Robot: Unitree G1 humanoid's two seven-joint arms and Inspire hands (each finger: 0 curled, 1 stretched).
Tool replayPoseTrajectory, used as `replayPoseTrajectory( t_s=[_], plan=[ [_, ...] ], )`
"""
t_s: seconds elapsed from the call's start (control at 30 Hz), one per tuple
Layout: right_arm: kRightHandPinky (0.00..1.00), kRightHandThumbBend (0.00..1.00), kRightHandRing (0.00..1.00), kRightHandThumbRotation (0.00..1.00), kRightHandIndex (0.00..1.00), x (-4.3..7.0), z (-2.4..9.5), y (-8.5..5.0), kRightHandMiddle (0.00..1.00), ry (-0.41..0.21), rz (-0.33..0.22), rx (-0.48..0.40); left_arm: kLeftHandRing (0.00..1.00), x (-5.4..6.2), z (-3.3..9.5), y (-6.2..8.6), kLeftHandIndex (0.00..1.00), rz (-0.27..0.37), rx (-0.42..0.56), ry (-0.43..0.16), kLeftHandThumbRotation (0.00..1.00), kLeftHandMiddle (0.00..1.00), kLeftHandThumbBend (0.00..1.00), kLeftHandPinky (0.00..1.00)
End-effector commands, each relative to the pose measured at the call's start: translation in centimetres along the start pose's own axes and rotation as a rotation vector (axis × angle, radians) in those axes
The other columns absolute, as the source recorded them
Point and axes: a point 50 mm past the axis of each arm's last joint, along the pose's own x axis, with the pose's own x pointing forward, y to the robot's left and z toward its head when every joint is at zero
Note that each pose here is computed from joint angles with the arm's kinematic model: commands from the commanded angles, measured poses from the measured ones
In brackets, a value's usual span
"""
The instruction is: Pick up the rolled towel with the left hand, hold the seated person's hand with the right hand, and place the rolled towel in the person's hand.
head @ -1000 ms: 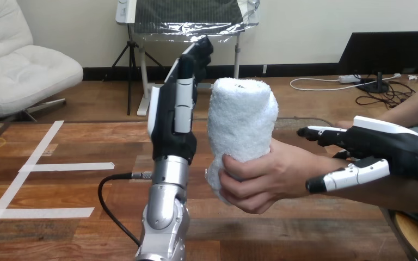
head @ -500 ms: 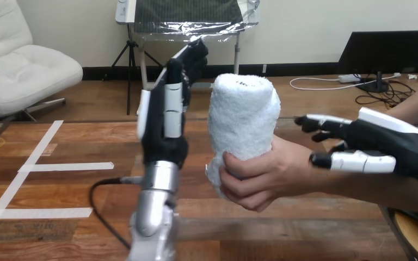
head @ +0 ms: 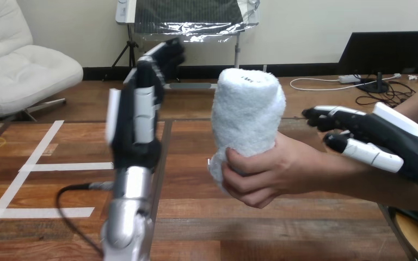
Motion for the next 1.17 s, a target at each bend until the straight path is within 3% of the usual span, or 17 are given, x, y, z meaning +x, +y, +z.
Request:
replayPoseTrajectory(
  t_s=[0.0, 0.33, 0.83, 1.13],
  plan=[
    [0.85, 1.00, 0.91, 1.00, 0.89, -0.2, 1.8, -0.9, 0.89, -0.144, -0.162, 0.058, 0.81, 0.2, 2.7, -0.1, 0.71, -0.048, 0.021, -0.107, 1.00, 0.79, 0.70, 0.81],
    [0.93, 0.97, 0.93, 1.00, 0.89, -0.6, 2.4, 0.2, 0.91, -0.202, -0.265, 0.090, 0.81, -1.1, 4.9, 1.0, 0.69, -0.042, 0.018, -0.135, 1.00, 0.78, 0.69, 0.78],
    [0.95, 0.87, 0.96, 1.00, 0.92, -0.9, 3.5, 1.6, 0.93, -0.317, -0.358, 0.136, 0.83, -3.7, 6.8, 2.1, 0.70, -0.053, 0.074, -0.151, 1.00, 0.77, 0.66, 0.87],
    [0.98, 0.93, 0.99, 1.00, 0.95, -1.2, 4.0, 2.2, 0.96, -0.367, -0.394, 0.168, 0.82, -4.9, 7.6, 2.5, 0.70, -0.037, 0.057, -0.141, 1.00, 0.76, 0.66, 0.88]
  ],
)
